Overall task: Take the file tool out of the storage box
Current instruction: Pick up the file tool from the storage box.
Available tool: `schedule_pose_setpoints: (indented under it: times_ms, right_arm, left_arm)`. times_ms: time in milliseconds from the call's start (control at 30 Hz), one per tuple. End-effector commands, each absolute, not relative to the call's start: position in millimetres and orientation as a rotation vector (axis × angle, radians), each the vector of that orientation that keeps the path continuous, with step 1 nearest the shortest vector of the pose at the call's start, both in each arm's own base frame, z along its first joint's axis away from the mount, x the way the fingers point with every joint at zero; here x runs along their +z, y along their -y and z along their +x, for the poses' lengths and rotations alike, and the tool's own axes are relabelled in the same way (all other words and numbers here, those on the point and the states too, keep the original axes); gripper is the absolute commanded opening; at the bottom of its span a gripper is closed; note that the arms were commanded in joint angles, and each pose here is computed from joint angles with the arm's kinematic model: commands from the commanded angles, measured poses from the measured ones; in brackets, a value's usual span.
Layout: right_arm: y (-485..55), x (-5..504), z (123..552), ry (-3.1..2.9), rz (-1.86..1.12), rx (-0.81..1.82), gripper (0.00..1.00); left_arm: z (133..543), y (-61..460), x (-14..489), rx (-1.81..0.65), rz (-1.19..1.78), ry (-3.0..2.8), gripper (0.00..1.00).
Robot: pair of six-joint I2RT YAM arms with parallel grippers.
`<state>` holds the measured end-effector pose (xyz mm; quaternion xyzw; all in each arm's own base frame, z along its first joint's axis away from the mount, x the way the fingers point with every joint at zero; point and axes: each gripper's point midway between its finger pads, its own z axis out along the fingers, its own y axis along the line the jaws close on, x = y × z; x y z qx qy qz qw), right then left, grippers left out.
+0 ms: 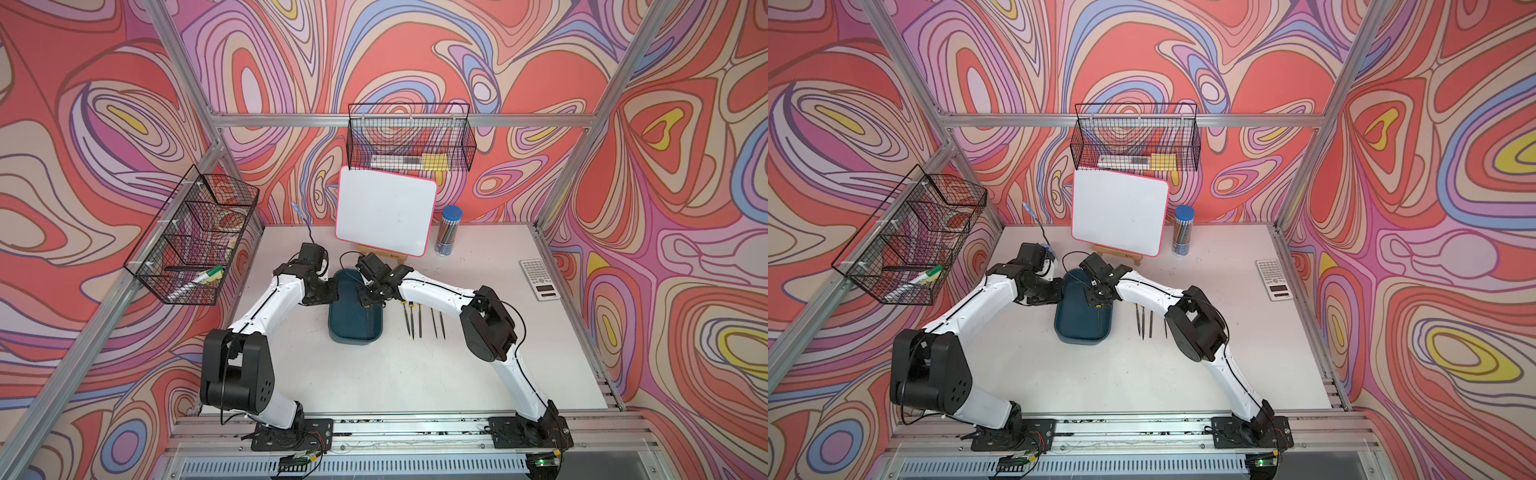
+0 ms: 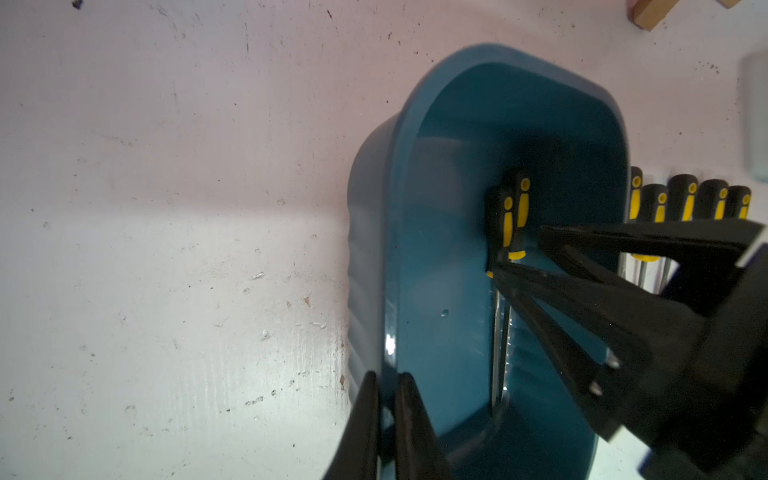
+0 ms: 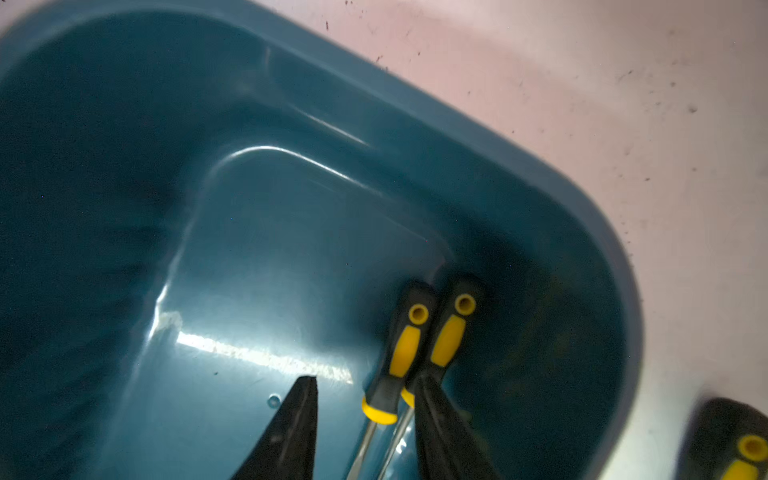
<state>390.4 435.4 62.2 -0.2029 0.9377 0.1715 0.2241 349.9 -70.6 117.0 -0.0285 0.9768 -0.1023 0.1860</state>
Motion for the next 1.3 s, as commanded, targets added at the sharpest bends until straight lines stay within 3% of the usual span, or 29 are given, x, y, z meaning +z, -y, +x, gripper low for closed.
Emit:
schedule_pose_setpoints:
  times_ms: [0, 700, 1267]
  right_arm:
    - [-441.3, 48.2, 386.3, -2.634, -0.545, 0.494, 0.40]
    - [-455.9, 18.8, 373.0, -2.748, -0.536, 0.594, 0.39]
    - [-473.7, 22.8, 362.6, -2.755, -0.579, 0.680, 0.38]
  left_arm:
    - [351.3, 73.5, 140.6, -0.303, -0.069, -2.701, 0.00]
    - [352.7, 72.0, 137.9, -0.289, -0.068, -2.697, 0.00]
    - [347.4, 74.1, 84.6, -0.308, -0.120, -2.781, 0.00]
